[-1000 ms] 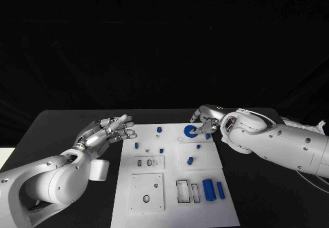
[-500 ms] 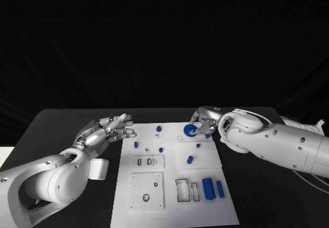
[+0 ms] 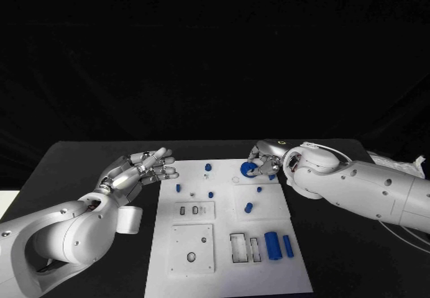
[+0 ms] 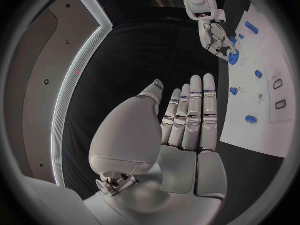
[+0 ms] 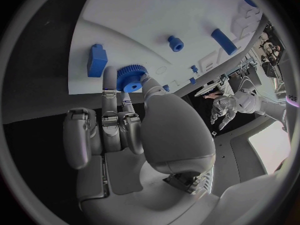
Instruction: Assemble the parts on the task board
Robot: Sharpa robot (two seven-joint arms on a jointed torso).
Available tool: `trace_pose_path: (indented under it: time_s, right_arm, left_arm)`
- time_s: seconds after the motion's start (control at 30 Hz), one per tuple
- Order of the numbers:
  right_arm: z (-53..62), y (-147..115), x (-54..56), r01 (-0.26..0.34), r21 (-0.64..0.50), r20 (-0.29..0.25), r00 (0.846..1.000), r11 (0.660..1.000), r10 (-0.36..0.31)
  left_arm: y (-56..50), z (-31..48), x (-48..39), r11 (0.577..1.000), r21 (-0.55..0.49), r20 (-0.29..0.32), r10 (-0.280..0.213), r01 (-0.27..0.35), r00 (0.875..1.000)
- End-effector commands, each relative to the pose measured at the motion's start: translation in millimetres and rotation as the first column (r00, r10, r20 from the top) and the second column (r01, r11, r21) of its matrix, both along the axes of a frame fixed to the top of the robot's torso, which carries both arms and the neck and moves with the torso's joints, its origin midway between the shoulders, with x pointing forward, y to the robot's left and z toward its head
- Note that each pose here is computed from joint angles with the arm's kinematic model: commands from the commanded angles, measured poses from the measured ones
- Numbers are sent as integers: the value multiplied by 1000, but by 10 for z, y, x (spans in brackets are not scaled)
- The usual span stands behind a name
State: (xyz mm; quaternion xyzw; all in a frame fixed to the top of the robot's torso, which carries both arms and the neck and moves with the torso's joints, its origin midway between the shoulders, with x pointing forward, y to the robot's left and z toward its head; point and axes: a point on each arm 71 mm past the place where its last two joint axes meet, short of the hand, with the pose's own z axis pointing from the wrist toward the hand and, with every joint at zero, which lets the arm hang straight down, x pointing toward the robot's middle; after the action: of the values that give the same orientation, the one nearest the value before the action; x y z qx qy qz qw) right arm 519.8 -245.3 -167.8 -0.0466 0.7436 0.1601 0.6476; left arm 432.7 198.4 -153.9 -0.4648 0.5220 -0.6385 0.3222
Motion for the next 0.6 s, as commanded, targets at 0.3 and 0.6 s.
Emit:
trace_pose_path:
  time_s: [0.3, 0.6]
  right_arm:
    - [-57, -6, 2, 0, -36, -26, 1000, 999, -1]
    - [-36, 16, -9, -12, -32, 5, 1000, 999, 12]
  left_arm:
    - [-21, 12, -4, 1000, -14, 4, -21, 21, 1000]
    - [-20, 12, -3, 1000, -13, 4, -21, 21, 1000]
